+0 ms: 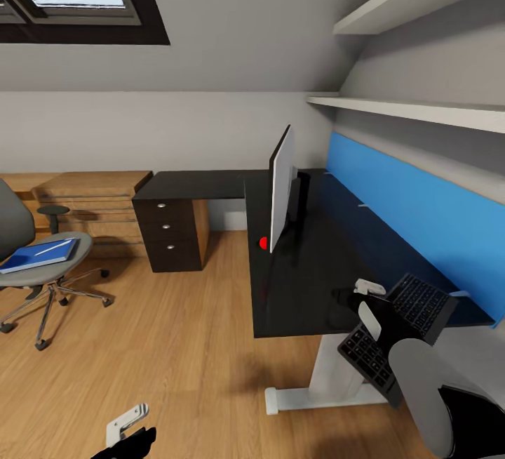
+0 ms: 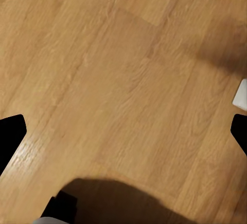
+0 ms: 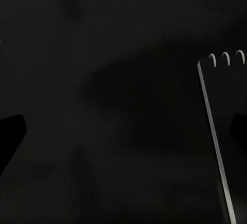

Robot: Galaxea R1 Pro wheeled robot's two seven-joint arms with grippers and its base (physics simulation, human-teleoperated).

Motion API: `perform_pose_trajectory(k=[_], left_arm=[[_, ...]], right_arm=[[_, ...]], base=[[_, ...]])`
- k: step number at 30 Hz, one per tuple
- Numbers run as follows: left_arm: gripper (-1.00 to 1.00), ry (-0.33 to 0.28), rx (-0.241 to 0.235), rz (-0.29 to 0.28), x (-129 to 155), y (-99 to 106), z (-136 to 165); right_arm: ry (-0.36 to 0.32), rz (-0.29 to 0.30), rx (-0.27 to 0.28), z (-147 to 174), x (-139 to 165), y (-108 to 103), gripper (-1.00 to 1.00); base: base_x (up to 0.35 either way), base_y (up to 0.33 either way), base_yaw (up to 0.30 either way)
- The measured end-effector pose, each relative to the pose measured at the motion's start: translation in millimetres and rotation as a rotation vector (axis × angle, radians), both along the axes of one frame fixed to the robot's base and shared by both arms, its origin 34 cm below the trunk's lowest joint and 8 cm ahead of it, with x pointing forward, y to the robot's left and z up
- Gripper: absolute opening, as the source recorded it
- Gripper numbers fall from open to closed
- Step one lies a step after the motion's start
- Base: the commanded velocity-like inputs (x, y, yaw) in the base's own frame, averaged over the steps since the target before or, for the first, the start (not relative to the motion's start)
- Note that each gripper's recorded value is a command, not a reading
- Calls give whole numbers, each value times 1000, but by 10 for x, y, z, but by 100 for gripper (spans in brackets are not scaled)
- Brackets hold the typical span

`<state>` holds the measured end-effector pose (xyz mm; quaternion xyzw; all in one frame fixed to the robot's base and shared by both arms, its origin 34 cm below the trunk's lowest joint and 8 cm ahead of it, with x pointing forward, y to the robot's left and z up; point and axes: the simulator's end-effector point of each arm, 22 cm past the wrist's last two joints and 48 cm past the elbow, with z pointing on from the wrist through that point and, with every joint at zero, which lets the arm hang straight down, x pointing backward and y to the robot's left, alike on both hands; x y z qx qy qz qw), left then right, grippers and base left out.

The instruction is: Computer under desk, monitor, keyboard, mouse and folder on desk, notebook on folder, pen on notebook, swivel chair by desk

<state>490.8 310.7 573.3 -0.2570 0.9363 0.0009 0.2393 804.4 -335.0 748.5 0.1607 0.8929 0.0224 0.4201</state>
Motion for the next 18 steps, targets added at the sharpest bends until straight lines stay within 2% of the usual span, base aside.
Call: perform_pose_trajectory(k=[14, 18], left_arm=[[100, 1, -2, 0, -4, -14, -5], [100, 2, -2, 0, -5, -14, -6]], right_arm=[[1, 0, 0, 0, 0, 2, 100], [19, 3, 11, 30, -4, 1, 100]], base=[[0, 0, 0], [0, 0, 0]])
